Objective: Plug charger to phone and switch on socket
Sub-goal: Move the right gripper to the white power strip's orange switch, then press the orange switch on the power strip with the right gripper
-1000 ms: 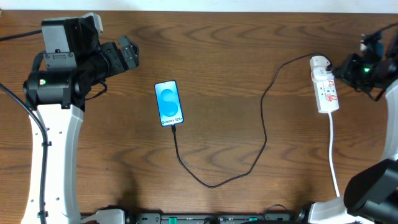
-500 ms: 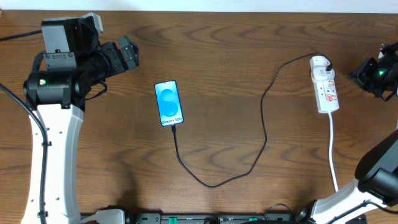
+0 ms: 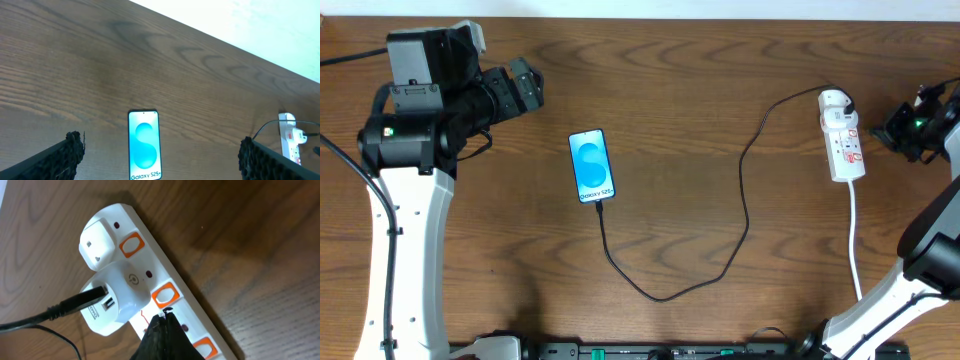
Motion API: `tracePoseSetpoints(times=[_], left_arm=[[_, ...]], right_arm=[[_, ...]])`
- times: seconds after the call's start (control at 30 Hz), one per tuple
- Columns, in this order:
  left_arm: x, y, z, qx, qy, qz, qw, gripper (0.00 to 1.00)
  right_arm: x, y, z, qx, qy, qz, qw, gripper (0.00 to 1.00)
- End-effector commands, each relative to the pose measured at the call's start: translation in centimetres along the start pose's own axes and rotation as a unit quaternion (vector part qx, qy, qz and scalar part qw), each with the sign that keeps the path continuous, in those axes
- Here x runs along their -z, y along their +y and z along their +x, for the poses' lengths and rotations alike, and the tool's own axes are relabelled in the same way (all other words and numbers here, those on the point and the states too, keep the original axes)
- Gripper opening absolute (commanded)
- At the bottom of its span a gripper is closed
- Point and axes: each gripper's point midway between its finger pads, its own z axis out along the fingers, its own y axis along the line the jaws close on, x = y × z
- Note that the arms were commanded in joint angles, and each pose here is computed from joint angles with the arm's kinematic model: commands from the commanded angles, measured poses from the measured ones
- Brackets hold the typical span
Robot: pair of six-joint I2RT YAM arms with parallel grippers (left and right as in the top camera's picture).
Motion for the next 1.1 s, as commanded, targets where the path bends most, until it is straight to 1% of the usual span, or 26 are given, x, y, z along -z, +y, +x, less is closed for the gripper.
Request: tracePoseSetpoints(times=[0.0,0.4,0.87,1.07], left_arm=[[0.4,0.1,-0.3,0.001,-0.007,-0.002,1.000,1.00],[0.4,0.1,-0.3,0.001,-0.007,-0.002,1.000,1.00],[0.4,0.1,-0.3,0.001,-0.007,-0.002,1.000,1.00],[0.4,0.1,-0.3,0.001,-0.007,-0.003,1.000,1.00]], right_arm=[[-0.9,0.0,-0.4,0.017,0.000,-0.005,1.000,0.01],[-2.3,1.7,-0.5,0.048,-0.008,-0.002,0.999,0.01],[-2.6,1.1,-0.2,0.045,-0.006,0.022,0.999,0.01],[-3.5,0.5,0.2,0.040,0.005,0.025,0.999,0.01]])
